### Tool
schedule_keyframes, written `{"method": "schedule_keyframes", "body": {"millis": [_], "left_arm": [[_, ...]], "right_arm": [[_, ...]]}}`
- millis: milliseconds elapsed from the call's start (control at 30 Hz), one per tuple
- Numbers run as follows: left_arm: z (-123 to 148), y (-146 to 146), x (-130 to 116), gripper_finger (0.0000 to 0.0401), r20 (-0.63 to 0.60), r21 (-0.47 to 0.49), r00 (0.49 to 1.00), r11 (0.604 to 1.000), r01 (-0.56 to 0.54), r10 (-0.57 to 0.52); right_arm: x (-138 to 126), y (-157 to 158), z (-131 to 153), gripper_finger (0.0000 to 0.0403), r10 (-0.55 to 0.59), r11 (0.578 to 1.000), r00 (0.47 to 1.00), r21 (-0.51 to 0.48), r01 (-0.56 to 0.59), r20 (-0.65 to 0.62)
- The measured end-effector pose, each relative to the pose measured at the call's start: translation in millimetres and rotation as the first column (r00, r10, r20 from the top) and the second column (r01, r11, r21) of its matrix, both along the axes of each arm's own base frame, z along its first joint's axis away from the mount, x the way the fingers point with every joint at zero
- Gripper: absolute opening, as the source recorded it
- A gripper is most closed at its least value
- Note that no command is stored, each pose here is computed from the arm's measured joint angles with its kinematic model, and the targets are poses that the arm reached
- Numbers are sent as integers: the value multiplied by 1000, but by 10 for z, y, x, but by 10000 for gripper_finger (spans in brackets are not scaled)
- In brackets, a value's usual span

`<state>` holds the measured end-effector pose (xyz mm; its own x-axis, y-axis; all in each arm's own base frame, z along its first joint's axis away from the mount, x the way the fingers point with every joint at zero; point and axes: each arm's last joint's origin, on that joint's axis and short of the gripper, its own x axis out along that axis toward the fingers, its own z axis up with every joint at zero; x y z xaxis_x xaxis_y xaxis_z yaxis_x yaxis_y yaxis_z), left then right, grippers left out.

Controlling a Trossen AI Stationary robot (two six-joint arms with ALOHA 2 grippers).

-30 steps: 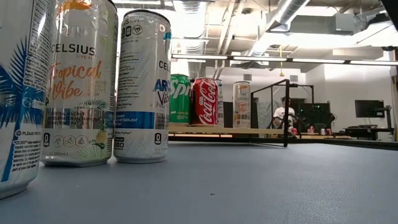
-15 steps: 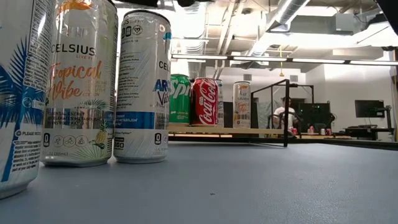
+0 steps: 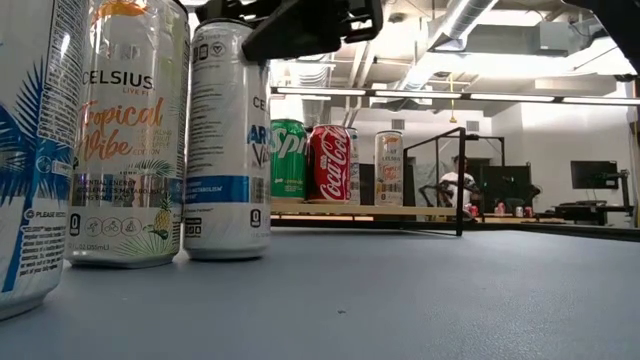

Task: Place canned beverage on shelf
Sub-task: Put the top white blue soda can on the shelf aligned with the other white blue soda can

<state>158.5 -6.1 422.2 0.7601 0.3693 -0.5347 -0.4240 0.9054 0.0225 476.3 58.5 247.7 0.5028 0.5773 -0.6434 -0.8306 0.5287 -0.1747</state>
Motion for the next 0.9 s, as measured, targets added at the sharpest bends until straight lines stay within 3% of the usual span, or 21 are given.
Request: {"method": "schedule_keyframes", "body": {"millis": [267,400,500,700,900], "left_arm": [[-14,4,-12,206,-20,8,1000,1000,-6,6],[-12,8,-13,206,-18,20,1000,1000,-19,19],[-12,9,-13,206,-18,21,1000,1000,-21,21],[-12,10,-13,206,-21,31,1000,999,-18,19],[-8,9,-11,206,-16,31,1000,999,-19,19]], "right_arm": [[-16,-6,-10,259,-23,999,998,30,25,-50],[-27,-14,-8,226,-66,996,993,61,72,-103],[-26,-34,-7,225,-131,987,980,74,143,-150],[-66,-169,54,226,-278,944,924,100,313,-264],[-244,-423,428,226,-463,877,860,26,479,-213]]}}
